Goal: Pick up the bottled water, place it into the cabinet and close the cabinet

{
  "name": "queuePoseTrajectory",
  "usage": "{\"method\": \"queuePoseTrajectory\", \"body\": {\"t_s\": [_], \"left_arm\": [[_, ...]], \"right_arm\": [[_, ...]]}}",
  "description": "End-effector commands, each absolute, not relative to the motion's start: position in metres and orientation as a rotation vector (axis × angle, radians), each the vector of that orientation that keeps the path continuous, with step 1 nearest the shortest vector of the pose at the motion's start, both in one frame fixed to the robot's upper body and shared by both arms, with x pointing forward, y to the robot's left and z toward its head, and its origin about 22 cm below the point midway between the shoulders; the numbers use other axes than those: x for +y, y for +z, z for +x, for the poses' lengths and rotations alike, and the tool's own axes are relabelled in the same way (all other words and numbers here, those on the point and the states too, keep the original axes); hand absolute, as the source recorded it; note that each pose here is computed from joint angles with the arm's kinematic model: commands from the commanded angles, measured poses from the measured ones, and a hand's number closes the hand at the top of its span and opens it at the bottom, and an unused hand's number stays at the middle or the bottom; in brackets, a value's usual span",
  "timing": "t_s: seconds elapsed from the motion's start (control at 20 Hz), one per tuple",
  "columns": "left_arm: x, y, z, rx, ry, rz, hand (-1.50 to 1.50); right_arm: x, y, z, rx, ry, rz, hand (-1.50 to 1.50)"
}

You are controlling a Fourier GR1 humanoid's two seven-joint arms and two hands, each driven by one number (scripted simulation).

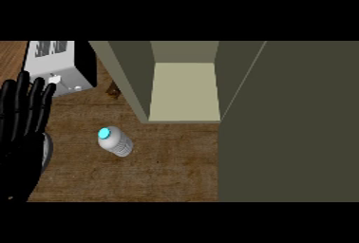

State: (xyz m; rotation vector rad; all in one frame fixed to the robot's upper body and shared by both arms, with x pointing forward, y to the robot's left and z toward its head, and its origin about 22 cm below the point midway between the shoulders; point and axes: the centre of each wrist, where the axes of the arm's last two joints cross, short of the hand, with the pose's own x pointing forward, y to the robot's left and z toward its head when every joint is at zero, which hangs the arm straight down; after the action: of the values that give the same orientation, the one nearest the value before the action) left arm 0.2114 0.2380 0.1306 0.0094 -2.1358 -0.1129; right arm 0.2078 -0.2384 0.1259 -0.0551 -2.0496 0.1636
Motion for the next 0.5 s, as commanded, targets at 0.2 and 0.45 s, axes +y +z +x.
{"method": "queuePoseTrajectory", "body": {"t_s": [0.2, 0.45], "left_arm": [[0.258, 0.141, 0.243, -2.096, -0.078, 0.002, -1.5], [0.255, 0.116, 0.227, -1.913, 0.085, -0.123, -1.5]], "right_arm": [[-0.233, 0.116, 0.182, -2.072, 0.07, -0.047, -1.5], [-0.231, 0.128, 0.142, -1.948, 0.227, 0.316, -1.5]]}}
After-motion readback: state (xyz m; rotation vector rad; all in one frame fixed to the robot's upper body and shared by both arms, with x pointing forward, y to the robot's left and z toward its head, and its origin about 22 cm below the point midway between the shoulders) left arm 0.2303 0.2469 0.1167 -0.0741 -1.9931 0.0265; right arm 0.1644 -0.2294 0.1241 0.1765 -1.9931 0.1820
